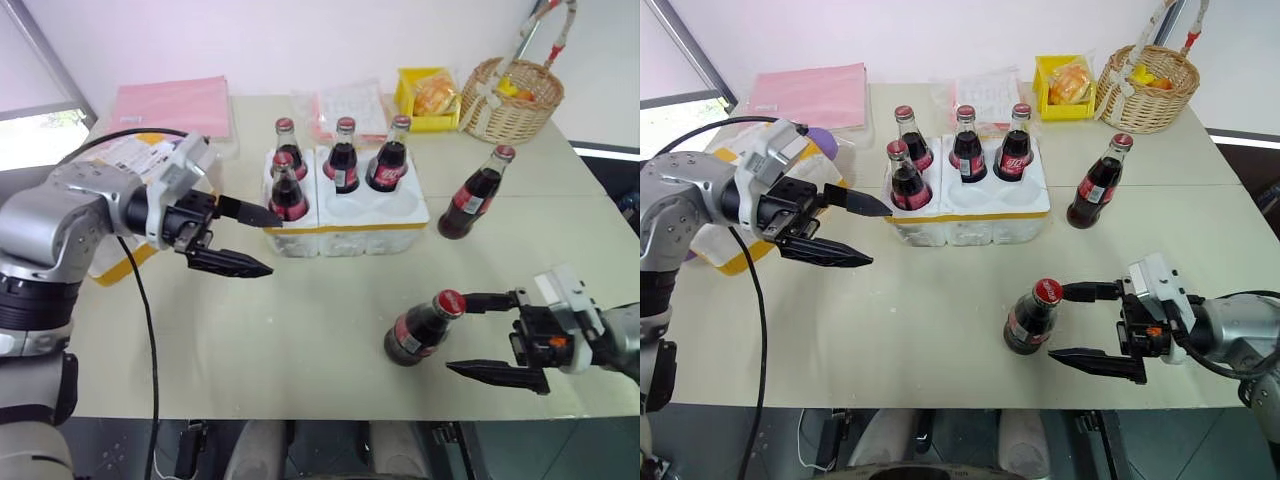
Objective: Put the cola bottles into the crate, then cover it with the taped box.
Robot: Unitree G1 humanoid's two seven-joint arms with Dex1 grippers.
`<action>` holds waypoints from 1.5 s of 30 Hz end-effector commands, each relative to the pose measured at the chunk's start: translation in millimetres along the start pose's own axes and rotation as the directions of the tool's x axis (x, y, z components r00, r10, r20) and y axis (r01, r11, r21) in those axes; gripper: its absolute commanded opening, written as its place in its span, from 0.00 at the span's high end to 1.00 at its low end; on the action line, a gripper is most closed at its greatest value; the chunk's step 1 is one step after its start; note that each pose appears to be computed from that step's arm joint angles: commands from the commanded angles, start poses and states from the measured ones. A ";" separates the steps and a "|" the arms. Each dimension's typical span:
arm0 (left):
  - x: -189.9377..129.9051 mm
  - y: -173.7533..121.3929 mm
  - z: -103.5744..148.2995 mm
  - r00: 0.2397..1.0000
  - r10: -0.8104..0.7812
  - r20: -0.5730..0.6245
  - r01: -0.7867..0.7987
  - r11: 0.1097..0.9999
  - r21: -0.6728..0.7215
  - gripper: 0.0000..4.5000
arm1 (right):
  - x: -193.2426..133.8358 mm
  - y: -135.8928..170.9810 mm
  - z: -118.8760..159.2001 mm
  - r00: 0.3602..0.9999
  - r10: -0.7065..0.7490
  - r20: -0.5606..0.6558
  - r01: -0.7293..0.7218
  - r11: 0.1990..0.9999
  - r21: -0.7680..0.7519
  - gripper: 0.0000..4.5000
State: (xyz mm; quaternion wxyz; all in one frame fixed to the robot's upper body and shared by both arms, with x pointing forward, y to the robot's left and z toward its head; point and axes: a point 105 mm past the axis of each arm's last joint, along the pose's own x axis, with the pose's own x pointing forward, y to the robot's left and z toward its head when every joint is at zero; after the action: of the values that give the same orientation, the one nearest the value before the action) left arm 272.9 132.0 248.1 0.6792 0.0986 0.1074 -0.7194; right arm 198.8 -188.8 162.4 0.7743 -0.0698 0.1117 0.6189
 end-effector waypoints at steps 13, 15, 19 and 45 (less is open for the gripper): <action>5.0 1.3 -1.3 0.998 0.024 -0.058 -0.016 0.992 0.125 0.01 | 26.3 -3.2 -6.9 0.997 0.061 0.039 -0.059 0.997 -0.050 0.00; 5.2 1.2 -0.5 0.998 0.025 -0.055 -0.018 0.992 0.127 0.01 | 29.6 -5.3 -9.3 0.997 0.060 0.040 -0.058 0.997 -0.049 0.00; 5.1 1.6 1.1 0.998 0.029 -0.050 -0.022 0.992 0.128 0.01 | 37.4 -11.6 -11.1 0.997 0.053 0.057 -0.051 0.998 -0.047 0.00; -3.0 5.6 5.6 0.994 0.108 -0.007 -0.106 0.985 0.135 0.00 | 25.9 -54.4 109.3 0.963 0.073 0.258 -0.019 0.979 -0.205 0.39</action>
State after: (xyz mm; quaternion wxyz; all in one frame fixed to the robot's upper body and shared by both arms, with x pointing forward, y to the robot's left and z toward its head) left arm 281.0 130.6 240.7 0.6999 0.1475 0.0869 -0.6934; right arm 266.6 -149.2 234.1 0.7620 -0.0646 -0.0103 0.6443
